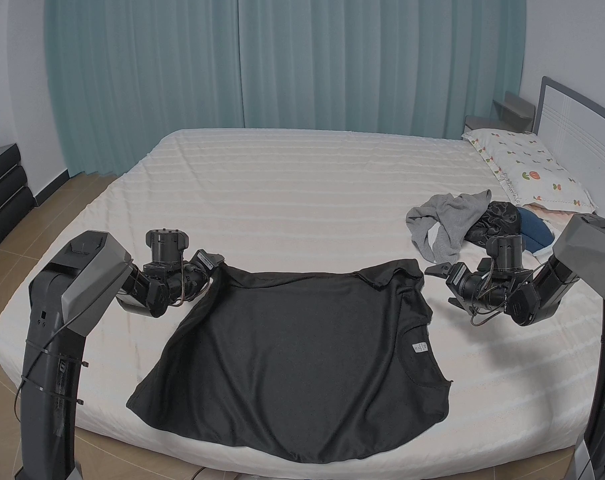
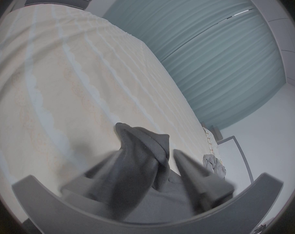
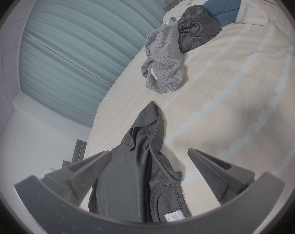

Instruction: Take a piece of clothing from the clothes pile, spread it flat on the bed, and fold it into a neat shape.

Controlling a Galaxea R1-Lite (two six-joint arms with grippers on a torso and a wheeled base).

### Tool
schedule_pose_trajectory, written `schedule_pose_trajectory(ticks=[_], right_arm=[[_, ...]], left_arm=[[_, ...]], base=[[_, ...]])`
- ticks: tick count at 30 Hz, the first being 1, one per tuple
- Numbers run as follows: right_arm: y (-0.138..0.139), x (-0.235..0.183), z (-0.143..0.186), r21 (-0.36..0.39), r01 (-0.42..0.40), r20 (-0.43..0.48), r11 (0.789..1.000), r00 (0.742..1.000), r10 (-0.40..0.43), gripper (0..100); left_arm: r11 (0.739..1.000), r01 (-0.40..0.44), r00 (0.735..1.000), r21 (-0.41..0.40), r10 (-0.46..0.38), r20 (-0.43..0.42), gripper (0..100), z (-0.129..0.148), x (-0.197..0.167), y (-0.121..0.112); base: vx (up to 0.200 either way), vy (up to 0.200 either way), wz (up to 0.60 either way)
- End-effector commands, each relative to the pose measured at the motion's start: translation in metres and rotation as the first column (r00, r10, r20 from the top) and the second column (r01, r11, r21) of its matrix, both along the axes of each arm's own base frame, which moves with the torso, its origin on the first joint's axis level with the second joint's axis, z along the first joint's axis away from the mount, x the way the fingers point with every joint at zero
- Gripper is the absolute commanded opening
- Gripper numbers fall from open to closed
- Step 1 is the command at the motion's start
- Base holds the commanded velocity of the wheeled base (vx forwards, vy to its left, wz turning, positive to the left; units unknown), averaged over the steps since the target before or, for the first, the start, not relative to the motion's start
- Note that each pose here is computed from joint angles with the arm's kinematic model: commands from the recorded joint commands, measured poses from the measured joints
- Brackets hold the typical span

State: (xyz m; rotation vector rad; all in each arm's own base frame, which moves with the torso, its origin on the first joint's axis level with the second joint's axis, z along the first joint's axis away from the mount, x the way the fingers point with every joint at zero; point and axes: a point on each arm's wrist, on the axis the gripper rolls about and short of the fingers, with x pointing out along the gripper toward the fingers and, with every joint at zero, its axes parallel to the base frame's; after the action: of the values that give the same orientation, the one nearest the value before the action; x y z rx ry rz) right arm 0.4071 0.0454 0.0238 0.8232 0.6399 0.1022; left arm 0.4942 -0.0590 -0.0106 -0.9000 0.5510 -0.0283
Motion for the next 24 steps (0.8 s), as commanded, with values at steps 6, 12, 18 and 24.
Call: schedule_pose_trajectory(ticks=[6,12,18,24], right_arm=[[0.001,0.000,-0.004,0.000,-0.002,-0.009,1.000,1.000,0.002,100],[0.006,0.002,-0.014,-0.006,-0.013,-0.028,1.000,1.000,0.013,100],[0.007,0.005,-0.024,-0.009,-0.019,-0.041,1.000,0.999,0.019,100],[0.014,0.011,-0.031,-0.007,-0.032,-0.043,0.999,0.999,0.031,100]], left_arm=[[0.995,-0.057,0.995,0.076,0.050,0.085,0,0.000,0.022,0.015],[0.988,-0.125,0.974,0.092,0.105,0.198,0,0.018,0.035,0.024],[0.982,-0.118,0.976,0.149,0.086,0.202,0,0.011,0.036,0.027],[0.976,-0.144,0.974,0.161,0.111,0.198,0,0.008,0.036,0.033]], base=[[0.000,0.000,0.00],[0.000,0.000,0.00],[0.000,0.000,0.00],[0.000,0.000,0.00]])
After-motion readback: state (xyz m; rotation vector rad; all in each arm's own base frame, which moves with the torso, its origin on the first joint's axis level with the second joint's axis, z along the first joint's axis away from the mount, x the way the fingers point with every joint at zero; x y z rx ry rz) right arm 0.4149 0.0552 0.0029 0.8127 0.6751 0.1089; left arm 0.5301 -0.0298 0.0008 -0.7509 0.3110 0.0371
